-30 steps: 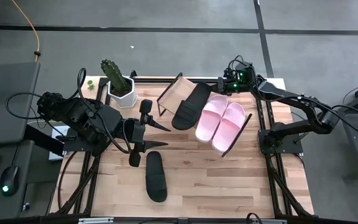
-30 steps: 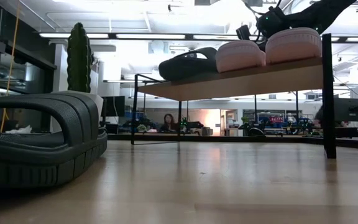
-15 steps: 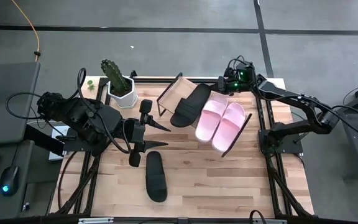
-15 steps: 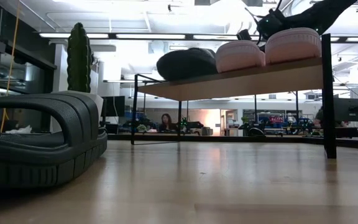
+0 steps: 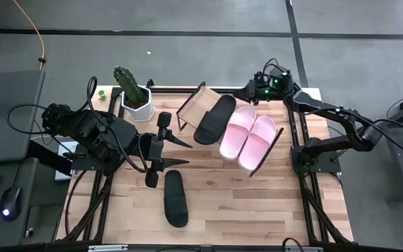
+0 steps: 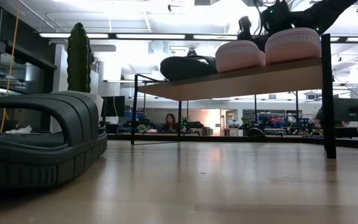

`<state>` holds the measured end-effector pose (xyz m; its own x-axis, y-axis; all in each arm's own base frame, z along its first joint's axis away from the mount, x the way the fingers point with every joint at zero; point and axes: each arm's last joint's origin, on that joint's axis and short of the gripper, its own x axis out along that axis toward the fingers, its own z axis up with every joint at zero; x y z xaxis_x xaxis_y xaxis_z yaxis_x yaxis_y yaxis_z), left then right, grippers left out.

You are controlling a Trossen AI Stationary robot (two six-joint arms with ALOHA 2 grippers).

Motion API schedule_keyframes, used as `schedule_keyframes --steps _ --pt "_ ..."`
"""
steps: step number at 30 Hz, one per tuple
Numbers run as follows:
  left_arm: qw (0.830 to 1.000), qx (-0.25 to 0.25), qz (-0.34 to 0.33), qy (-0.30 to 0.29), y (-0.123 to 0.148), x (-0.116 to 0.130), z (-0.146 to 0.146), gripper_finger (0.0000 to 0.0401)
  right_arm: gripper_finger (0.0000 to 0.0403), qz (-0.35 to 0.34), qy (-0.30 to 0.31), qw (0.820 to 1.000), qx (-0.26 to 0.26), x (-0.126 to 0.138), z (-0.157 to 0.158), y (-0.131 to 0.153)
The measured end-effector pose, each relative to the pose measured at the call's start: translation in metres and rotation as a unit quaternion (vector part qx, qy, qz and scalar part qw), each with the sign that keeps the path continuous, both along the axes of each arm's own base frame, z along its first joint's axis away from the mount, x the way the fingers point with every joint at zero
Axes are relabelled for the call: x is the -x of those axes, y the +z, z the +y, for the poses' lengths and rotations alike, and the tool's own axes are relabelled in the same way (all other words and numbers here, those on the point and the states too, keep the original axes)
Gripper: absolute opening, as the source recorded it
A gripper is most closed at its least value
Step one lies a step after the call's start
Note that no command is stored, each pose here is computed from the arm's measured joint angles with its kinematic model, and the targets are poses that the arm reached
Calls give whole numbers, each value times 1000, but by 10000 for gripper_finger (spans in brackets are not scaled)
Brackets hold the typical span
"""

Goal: Pick and place slides into the shelf
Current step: Put the black slipper on the shelf

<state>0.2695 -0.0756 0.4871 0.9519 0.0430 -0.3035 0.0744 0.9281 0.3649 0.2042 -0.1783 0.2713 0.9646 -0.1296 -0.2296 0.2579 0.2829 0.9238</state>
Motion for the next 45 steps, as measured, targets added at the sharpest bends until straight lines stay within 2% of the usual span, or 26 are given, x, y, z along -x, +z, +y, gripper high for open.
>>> schedule_keyframes --steps 4,9,15,18,25,30,36,40,45 --pt "1000 0 0 0 0 0 0 172 161 -75 -3 997 17 -2 1 19" --pt "1000 0 0 0 0 0 0 172 161 -167 -33 985 41 -5 10 43" --pt "1000 2 0 1 0 0 0 172 161 -296 -50 951 71 -14 33 71" --pt "1000 25 -3 4 1 0 0 172 161 -340 -40 936 81 -20 50 79" --pt "997 79 1 21 -1 0 0 172 161 -366 16 926 91 -33 89 86" --pt "991 115 46 44 -10 4 1 172 161 -385 40 911 143 -30 119 96" --pt "978 150 121 81 -24 11 3 172 161 -420 29 879 224 -12 147 114" --pt "976 162 132 62 -24 12 2 172 161 -442 25 858 260 3 160 125" --pt "975 192 110 22 -19 8 -2 172 161 -450 36 848 279 11 176 135"
